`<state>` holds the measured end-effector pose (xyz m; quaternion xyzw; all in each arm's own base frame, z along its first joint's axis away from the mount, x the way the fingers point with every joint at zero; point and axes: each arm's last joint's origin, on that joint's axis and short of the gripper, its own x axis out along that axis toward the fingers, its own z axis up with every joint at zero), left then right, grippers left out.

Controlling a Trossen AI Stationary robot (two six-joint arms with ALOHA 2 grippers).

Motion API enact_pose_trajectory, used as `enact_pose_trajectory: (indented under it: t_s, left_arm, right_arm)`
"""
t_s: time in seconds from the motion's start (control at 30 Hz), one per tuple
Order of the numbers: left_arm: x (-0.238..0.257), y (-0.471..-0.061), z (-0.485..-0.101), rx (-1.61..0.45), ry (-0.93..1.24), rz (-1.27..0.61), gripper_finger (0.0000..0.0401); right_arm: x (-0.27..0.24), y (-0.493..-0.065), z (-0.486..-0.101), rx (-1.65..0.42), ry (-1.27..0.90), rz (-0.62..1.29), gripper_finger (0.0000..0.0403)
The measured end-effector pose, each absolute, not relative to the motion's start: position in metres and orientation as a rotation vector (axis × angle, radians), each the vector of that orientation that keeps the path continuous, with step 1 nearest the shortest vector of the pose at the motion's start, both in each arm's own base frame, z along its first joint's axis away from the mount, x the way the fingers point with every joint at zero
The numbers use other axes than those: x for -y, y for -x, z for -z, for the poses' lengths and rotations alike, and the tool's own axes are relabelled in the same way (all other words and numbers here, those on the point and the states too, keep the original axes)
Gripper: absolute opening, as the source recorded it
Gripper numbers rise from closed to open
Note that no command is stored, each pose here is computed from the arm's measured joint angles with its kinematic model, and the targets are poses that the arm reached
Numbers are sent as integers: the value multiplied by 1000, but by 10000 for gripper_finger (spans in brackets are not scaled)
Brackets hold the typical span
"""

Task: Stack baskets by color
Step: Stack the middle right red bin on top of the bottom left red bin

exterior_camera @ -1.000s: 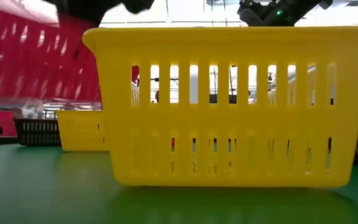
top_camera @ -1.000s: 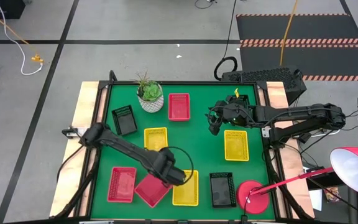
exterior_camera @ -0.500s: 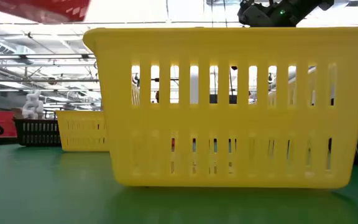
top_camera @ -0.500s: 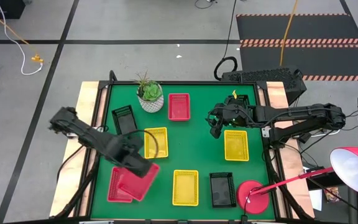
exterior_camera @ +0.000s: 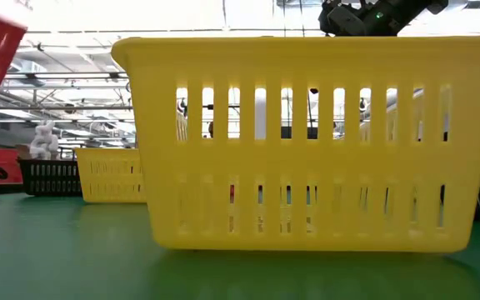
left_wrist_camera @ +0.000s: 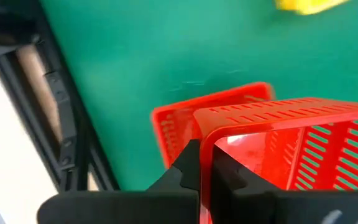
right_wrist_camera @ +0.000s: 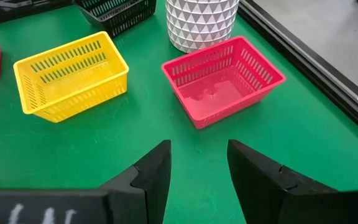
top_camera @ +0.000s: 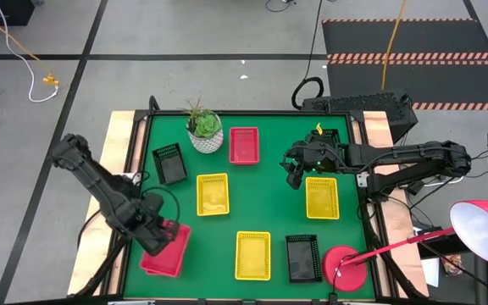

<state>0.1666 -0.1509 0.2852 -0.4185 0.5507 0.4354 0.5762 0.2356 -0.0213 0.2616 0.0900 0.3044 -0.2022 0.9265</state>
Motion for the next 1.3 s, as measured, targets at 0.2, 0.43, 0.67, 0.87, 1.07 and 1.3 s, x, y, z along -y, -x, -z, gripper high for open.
enact_pose_trajectory:
  t_s: [0.2, 0.43, 0.67, 0.87, 1.07, 1.3]
  left_arm:
    - [150, -164, -261, -1329, 981, -1056, 10]
    - [149, -162, -247, -1350, 992, -1076, 12]
    - [148, -164, -246, -1352, 992, -1074, 112]
    - [146, -165, -248, -1358, 990, -1062, 194]
    - [145, -164, -249, -1349, 1009, -1070, 230]
    - [145, -164, -248, -1328, 995, -1075, 157]
  right_arm:
    - [21, -236, -262, -624, -184, 414, 153]
    - [21, -236, -262, -624, -183, 414, 153]
    - [21, -234, -253, -637, -179, 415, 153]
    - [22, -236, -254, -597, -170, 406, 153]
    - [21, -237, -255, -589, -161, 400, 153]
    - [21, -237, -254, -590, -160, 399, 153]
